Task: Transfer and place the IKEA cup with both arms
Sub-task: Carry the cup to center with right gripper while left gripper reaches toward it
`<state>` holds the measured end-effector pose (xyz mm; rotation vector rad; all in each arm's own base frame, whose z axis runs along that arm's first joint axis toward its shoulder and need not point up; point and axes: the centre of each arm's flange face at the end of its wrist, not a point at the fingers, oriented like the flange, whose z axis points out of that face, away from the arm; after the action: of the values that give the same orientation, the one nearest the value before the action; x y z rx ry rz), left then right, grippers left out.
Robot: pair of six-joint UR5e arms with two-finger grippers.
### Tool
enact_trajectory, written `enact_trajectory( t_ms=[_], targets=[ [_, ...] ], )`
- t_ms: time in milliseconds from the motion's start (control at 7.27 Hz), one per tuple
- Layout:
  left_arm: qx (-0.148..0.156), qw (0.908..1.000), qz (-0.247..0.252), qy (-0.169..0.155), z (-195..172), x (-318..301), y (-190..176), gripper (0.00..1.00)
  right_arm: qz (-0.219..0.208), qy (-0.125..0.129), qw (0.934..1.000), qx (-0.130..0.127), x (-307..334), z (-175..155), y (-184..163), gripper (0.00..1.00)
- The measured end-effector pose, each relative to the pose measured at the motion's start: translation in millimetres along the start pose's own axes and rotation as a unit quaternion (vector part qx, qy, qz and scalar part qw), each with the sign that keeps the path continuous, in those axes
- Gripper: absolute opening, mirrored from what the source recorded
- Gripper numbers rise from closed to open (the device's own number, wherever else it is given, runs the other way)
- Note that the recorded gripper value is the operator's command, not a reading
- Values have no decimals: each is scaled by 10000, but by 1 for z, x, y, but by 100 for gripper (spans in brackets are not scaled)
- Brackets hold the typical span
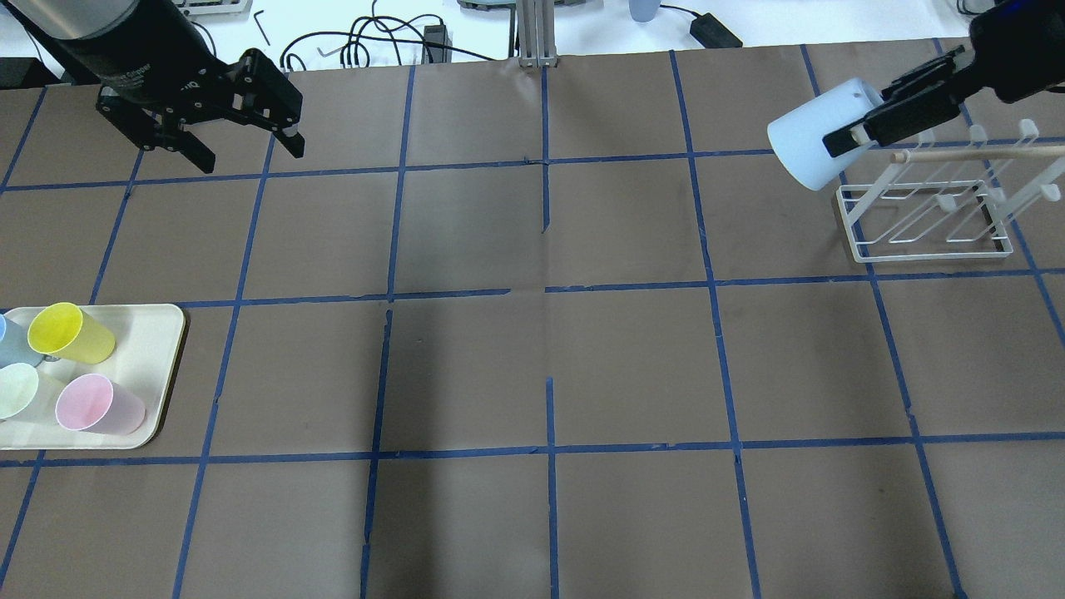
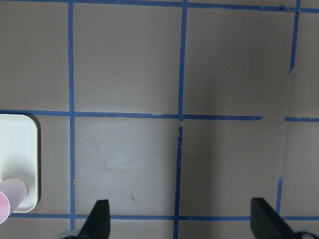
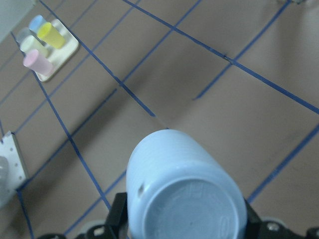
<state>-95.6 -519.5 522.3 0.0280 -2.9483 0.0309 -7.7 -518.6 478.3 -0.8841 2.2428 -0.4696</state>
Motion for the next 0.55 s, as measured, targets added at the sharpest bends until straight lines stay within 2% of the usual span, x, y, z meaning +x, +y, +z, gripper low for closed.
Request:
enact_trajectory(
  t_ms=[138, 275, 412, 550],
  targets=[
    [-45, 9982, 65, 602, 11, -3, -1, 100, 286, -524, 9976, 359, -17, 14, -8, 43],
    [-45, 9911, 51, 1329, 24, -10, -2, 100, 657, -1035, 9898, 721, -31, 26, -13, 42],
    [16, 9774, -18, 2113, 34, -15, -3, 100, 1016, -1467, 9785, 1032, -43, 35, -18, 42],
    [90, 9565, -144, 2912, 44, -14, -3, 100, 1303, -1855, 9649, 1328, -58, 48, -27, 42]
  ],
)
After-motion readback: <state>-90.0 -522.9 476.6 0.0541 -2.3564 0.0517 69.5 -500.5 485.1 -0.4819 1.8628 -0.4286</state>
